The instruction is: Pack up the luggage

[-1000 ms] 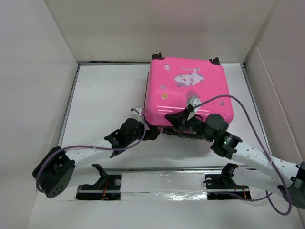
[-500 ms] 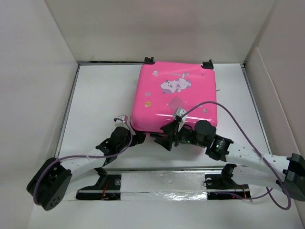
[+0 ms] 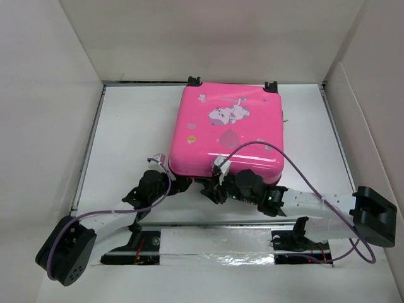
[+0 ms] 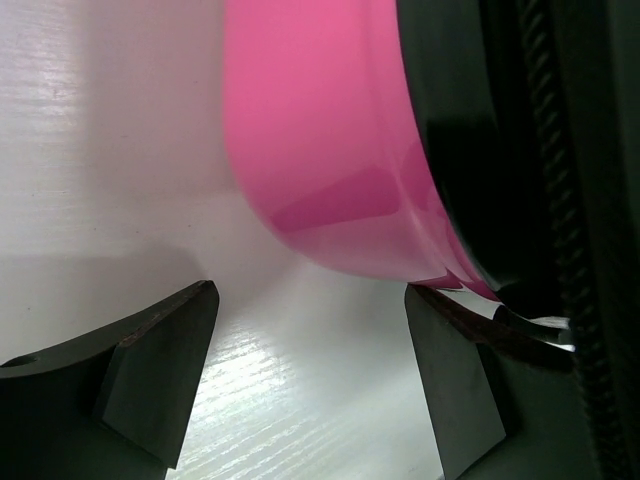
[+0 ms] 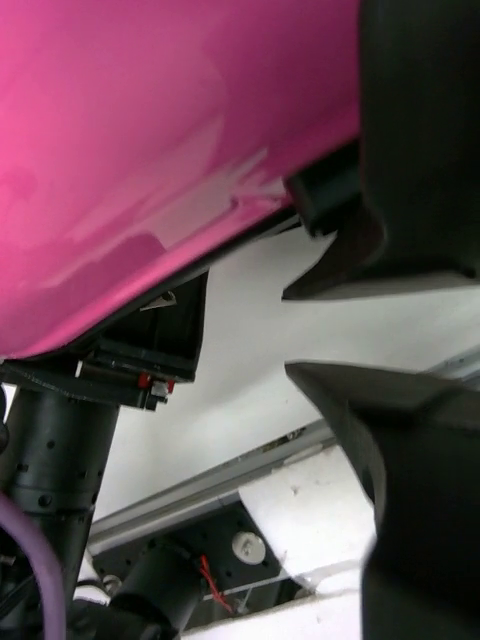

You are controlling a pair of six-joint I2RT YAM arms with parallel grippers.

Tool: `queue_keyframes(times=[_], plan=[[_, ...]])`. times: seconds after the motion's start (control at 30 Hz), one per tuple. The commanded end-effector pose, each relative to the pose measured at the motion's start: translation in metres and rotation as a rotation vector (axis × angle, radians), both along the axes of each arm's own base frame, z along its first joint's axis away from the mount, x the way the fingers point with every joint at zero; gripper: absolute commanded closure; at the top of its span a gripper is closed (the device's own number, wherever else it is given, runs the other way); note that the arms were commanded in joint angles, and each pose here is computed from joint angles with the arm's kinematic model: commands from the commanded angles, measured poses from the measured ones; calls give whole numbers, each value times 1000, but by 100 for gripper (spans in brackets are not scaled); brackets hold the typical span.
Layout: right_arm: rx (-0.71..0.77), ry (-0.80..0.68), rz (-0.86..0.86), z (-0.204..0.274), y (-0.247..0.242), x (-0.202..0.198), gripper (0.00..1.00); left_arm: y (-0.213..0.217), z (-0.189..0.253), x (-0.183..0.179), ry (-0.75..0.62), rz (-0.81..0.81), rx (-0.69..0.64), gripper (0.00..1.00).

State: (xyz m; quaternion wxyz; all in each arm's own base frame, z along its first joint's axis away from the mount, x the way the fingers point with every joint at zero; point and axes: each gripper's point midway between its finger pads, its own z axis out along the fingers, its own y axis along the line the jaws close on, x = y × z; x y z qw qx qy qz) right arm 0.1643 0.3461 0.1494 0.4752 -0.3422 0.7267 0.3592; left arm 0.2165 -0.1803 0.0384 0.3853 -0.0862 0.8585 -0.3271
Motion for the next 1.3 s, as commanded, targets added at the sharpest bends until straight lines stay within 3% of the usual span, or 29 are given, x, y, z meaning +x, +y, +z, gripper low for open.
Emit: queue_keyframes(times=[0.0, 0.17, 0.3, 0.37, 0.47, 0.63, 0.77, 0.87, 1.03, 1.13, 1.17, 1.2, 1.27], plan=[[-12, -68, -190, 4, -15, 39, 60, -25, 47, 6, -153, -92, -169, 23], [-76, -119, -298, 8, -31, 70, 53, -21, 24, 3, -43, -105, -59, 24], [-48, -143, -373, 24, -55, 100, 53, -5, -12, -2, 172, -78, 137, 23], [-27, -142, -373, 30, -60, 107, 53, -6, -34, -12, 271, -110, 167, 22], [-5, -138, -343, 31, -59, 100, 53, -6, -56, -23, 395, -102, 147, 21], [-18, -135, -411, 27, -82, 110, 48, 3, -69, -45, 564, -57, -56, 19], [13, -118, -448, 32, -108, 118, 42, 5, -83, -61, 641, -61, -53, 18], [25, -132, -441, 31, -115, 115, 32, 1, -88, -61, 651, -66, -60, 17], [20, -136, -455, 35, -116, 111, 29, -1, -98, -78, 697, -62, -70, 20], [62, -159, -446, 53, -115, 106, 29, 15, -83, -61, 585, 39, 3, 21], [82, -167, -427, 62, -113, 104, 28, 11, -50, -42, 444, 46, -33, 22], [101, -171, -414, 68, -109, 100, 25, 10, -36, -44, 428, 40, -14, 23], [142, -176, -386, 82, -99, 93, 22, 19, 15, -26, 259, 118, -29, 23]])
